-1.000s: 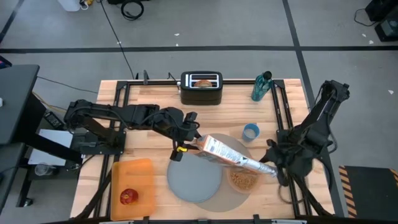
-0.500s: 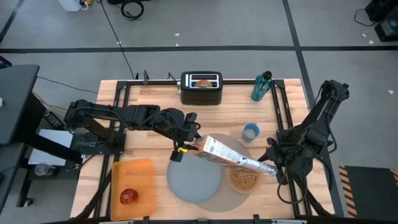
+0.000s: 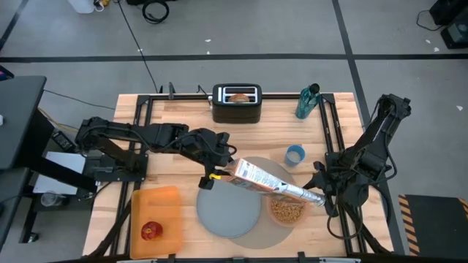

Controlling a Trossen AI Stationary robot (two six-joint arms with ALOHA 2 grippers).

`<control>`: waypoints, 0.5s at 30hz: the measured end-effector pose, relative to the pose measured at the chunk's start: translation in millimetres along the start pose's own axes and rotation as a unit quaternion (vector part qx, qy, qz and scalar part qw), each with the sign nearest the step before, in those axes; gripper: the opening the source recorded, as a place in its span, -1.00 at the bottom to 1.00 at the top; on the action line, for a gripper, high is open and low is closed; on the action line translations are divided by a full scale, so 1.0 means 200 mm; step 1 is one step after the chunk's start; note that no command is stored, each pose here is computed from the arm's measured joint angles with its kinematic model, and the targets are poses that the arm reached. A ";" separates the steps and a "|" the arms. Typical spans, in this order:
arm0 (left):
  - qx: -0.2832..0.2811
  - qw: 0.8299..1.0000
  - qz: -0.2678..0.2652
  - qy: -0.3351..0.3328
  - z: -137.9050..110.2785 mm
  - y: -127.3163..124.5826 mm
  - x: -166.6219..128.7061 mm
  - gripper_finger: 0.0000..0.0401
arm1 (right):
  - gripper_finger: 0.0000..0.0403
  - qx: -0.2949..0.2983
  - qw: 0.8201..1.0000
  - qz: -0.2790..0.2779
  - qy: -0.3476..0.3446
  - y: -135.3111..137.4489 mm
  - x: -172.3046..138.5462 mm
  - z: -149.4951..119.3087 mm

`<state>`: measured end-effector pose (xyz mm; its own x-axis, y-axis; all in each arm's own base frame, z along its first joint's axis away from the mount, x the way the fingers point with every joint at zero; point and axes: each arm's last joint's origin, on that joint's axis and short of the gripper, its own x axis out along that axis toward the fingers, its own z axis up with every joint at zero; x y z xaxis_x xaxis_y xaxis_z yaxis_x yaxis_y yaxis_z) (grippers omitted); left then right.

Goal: Arrange a breakfast setting
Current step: Pour cereal into the orange bowl

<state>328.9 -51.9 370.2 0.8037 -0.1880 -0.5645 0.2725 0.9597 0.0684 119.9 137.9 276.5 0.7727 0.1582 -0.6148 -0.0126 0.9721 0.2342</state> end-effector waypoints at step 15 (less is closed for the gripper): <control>0.005 1.000 0.005 -0.013 0.03 0.01 -0.03 -0.14 | -0.05 -0.012 1.000 -0.015 0.000 0.00 0.03 0.00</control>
<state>328.5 -49.8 379.0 0.8198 -0.1844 -0.5422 0.2701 0.9593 0.0820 125.3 139.3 273.2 0.7724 0.1281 -0.6220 -0.0034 0.9803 0.1976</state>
